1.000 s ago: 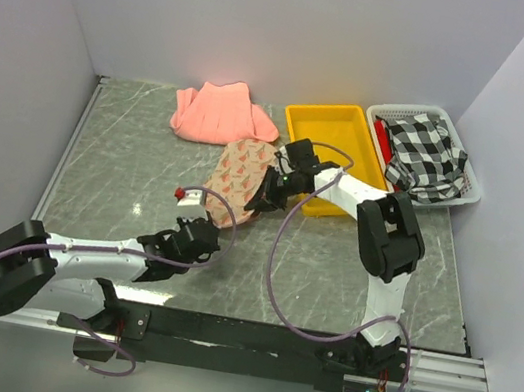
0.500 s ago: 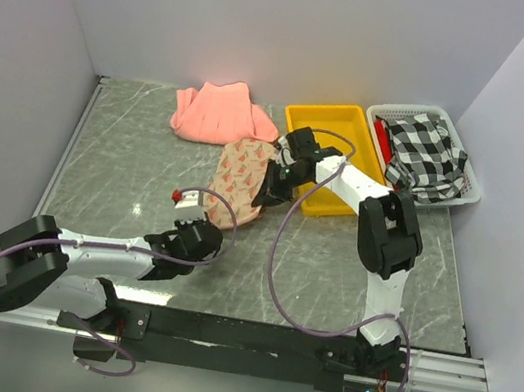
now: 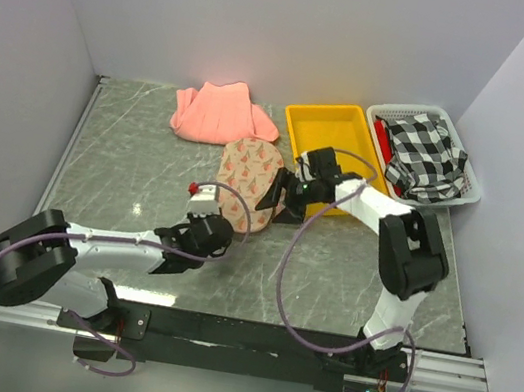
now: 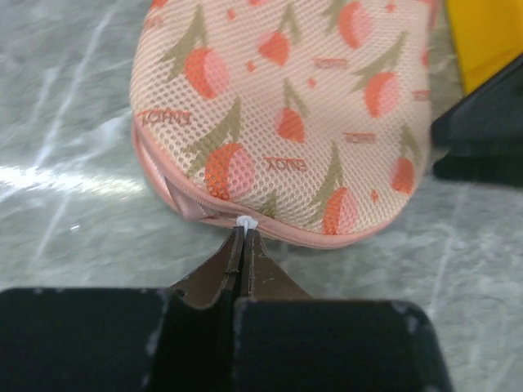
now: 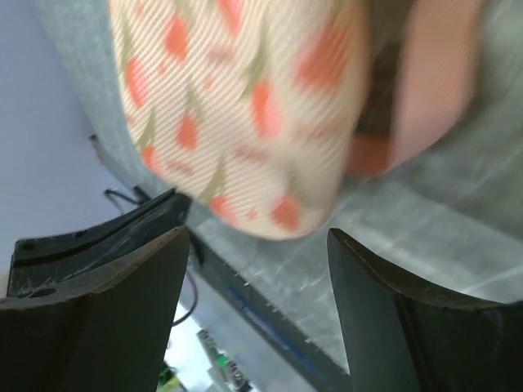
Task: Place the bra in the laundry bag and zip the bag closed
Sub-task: Zip the zipper on the laundry bag.
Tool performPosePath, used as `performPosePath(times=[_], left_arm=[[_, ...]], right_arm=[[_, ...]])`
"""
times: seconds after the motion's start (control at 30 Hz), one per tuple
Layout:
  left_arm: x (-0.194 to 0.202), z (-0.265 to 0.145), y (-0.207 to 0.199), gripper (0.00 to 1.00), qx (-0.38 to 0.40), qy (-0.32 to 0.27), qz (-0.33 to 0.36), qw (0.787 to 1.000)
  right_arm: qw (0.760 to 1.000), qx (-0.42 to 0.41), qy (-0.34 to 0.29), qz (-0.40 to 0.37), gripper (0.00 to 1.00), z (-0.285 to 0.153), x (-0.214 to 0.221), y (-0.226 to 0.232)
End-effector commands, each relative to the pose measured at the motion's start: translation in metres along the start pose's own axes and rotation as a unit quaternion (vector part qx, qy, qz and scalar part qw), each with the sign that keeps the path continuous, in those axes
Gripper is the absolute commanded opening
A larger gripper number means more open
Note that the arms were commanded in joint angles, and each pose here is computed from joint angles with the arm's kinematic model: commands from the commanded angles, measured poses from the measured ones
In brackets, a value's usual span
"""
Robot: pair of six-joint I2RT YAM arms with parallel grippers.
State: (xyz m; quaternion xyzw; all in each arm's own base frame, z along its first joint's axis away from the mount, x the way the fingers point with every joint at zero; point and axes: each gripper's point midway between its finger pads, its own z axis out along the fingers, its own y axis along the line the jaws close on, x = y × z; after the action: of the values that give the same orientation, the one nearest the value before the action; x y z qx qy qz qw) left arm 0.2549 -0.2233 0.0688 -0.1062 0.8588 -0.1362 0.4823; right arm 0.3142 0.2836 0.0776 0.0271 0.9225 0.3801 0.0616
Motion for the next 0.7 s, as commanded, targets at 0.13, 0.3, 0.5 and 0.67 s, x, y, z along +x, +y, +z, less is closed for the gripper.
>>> performPosePath(times=[0.13,0.3,0.5,0.67], left_arm=[[-0.019,-0.001,-0.071,0.01,0.07,-0.015,0.012,0.997],[-0.014,-0.003,-0.09,0.01,0.091,-0.009,0.018,0.996],[-0.016,-0.004,-0.1,0.01,0.093,-0.014,0.021,0.995],[-0.023,-0.006,-0.107,0.01,0.099,-0.022,0.023,0.995]], right_arm=[[0.993,-0.105,-0.044,0.024,0.77,-0.027,0.025,0.052],[0.992,-0.113,-0.039,0.051,0.78,-0.024,0.031,0.051],[0.989,-0.116,-0.045,0.078,0.78,-0.021,0.038,0.046],[0.989,-0.107,-0.048,0.095,0.78,-0.016,0.04,0.038]])
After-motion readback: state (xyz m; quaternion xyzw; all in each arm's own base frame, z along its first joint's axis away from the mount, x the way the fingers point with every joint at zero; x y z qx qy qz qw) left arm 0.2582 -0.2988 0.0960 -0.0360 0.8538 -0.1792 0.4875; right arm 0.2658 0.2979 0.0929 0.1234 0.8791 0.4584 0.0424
